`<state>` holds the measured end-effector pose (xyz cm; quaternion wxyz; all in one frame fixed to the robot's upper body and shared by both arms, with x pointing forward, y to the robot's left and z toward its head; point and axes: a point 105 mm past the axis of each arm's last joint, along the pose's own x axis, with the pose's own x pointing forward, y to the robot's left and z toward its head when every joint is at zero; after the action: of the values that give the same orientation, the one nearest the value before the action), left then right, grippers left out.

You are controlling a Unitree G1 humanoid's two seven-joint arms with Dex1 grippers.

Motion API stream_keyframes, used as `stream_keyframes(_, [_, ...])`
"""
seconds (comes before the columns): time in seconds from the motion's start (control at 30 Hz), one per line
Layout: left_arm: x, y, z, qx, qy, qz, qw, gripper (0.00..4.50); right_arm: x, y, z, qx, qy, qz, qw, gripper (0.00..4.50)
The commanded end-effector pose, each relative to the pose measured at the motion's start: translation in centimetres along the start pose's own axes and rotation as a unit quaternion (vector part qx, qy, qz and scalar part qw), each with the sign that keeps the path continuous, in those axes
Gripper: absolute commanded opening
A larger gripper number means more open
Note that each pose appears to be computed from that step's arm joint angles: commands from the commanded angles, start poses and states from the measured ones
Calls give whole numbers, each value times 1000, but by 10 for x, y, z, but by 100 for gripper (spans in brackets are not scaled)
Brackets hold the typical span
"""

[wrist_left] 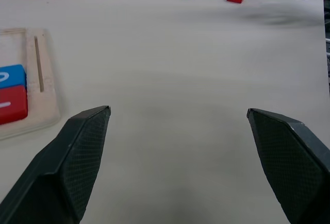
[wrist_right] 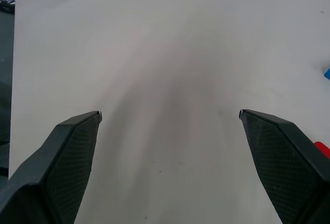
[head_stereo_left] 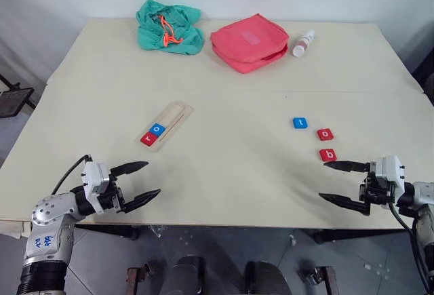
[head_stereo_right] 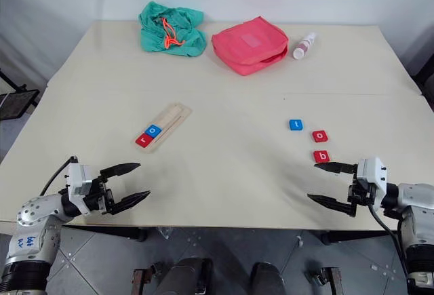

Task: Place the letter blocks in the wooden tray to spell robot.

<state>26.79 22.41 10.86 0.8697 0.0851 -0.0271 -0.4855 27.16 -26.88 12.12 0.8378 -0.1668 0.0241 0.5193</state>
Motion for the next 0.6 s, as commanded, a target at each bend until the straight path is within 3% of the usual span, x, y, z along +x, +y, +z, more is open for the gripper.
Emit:
stream_keyframes(0.03, [2,5,7,21,-9,7,1000,450,1,-4,8,-15,-4,0,1000,447])
stream_keyframes(0.3, [0,11,14,8,-1,57,998,450,7,-9,16,-17,-12,2,1000,447])
stream_keyframes(0.6, [-32,-1,20,-17,56,149,987,450,25,-21,28,-30,-29,19,999,447])
